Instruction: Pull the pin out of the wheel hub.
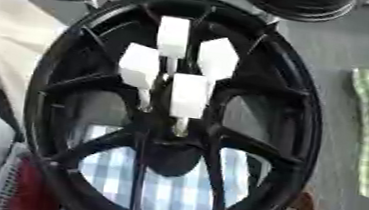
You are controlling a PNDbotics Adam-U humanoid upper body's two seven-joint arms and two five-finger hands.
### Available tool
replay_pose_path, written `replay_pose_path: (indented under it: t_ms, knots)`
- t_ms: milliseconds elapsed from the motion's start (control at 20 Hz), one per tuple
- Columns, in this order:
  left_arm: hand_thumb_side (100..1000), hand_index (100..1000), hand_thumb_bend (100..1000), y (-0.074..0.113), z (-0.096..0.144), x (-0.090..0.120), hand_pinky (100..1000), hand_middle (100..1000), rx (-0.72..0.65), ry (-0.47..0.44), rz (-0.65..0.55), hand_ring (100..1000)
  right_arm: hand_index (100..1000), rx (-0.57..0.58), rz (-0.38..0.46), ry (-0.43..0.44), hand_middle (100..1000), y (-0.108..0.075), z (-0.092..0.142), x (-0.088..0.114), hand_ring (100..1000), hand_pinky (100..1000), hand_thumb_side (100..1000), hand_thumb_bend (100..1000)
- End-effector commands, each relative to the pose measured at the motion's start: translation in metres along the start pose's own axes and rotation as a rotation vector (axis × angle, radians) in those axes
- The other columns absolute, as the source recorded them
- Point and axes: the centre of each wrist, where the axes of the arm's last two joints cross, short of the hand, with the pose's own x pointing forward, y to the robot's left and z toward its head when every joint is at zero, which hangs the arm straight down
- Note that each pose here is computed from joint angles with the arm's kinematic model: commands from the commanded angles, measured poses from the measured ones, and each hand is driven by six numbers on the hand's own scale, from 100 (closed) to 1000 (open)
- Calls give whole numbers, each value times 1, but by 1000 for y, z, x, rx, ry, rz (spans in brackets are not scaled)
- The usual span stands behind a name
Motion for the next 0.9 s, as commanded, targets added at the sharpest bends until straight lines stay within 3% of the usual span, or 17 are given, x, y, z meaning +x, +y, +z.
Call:
replay_pose_path:
  t_ms: [50,300,450,900]
  knots:
    - [732,837,272,1,-7,10,811,674,-17,-53,-12,729,723,10,56,-46,678,-10,-3,12,749,884,642,100]
    - [734,837,270,2,-7,10,811,674,-18,-52,-19,729,727,33,121,-63,681,-18,-5,17,750,881,617,100]
    - [734,838,269,2,-8,10,811,674,-23,-54,-22,729,731,99,211,-111,686,-24,-11,27,753,877,580,100]
    - [739,838,261,2,-8,10,811,673,-36,-54,-33,729,744,529,690,-279,716,-46,-38,85,769,861,500,100]
